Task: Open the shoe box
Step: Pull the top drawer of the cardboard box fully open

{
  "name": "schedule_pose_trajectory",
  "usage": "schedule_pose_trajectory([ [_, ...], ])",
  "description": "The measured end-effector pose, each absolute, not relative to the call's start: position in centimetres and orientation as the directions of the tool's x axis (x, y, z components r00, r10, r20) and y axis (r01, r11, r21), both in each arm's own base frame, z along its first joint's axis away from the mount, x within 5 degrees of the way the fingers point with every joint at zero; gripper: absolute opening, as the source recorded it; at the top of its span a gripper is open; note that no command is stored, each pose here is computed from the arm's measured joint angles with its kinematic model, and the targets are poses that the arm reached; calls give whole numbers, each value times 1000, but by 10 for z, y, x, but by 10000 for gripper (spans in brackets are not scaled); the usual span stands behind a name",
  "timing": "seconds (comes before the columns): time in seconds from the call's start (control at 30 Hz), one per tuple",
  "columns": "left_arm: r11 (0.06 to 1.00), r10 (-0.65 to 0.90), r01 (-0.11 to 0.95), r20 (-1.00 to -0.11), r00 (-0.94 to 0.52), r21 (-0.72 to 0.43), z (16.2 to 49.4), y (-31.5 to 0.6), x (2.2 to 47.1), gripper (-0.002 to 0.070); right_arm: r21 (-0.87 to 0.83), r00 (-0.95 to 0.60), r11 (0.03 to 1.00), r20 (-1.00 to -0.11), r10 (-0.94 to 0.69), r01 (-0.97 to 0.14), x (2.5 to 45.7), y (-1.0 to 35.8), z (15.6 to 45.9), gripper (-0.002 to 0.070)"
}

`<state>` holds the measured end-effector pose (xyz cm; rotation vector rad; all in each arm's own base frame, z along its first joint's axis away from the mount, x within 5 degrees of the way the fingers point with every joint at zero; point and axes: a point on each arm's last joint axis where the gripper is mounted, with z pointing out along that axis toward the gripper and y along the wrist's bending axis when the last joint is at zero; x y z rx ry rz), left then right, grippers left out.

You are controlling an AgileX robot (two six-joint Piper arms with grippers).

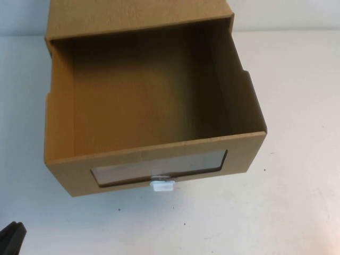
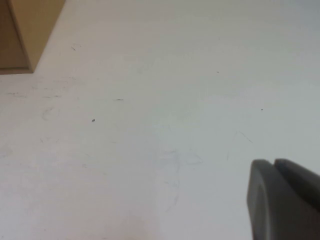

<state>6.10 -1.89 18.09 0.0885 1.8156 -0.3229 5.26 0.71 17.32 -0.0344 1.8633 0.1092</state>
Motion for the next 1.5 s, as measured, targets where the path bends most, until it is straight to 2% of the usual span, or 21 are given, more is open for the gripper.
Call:
schedule_pose_trajectory([
  [0.63, 959, -101, 231, -956, -274, -167, 180, -19, 61, -5, 58, -297, 995, -954, 32, -80, 52, 7, 173, -14],
  [0.87, 959, 163, 260, -969, -186, 111, 182, -16, 62, -5, 58, -298, 995, -954, 31, -81, 52, 7, 172, -14],
  [1.03, 956, 211, 237, -966, -148, 173, 184, -13, 61, -5, 58, -298, 995, -954, 31, -81, 52, 7, 172, -14],
  [1.2, 975, 191, 132, -977, -92, 179, 188, -7, 57, -5, 58, -298, 995, -954, 31, -81, 52, 7, 172, -14],
  [1.3, 979, 191, 97, -975, -117, 181, 186, -5, 56, -5, 58, -298, 995, -954, 31, -81, 52, 7, 172, -13],
  [1.5, 981, 181, 111, -949, -257, 157, 174, -4, 53, -5, 58, -301, 995, -953, 31, -81, 52, 7, 172, -13],
])
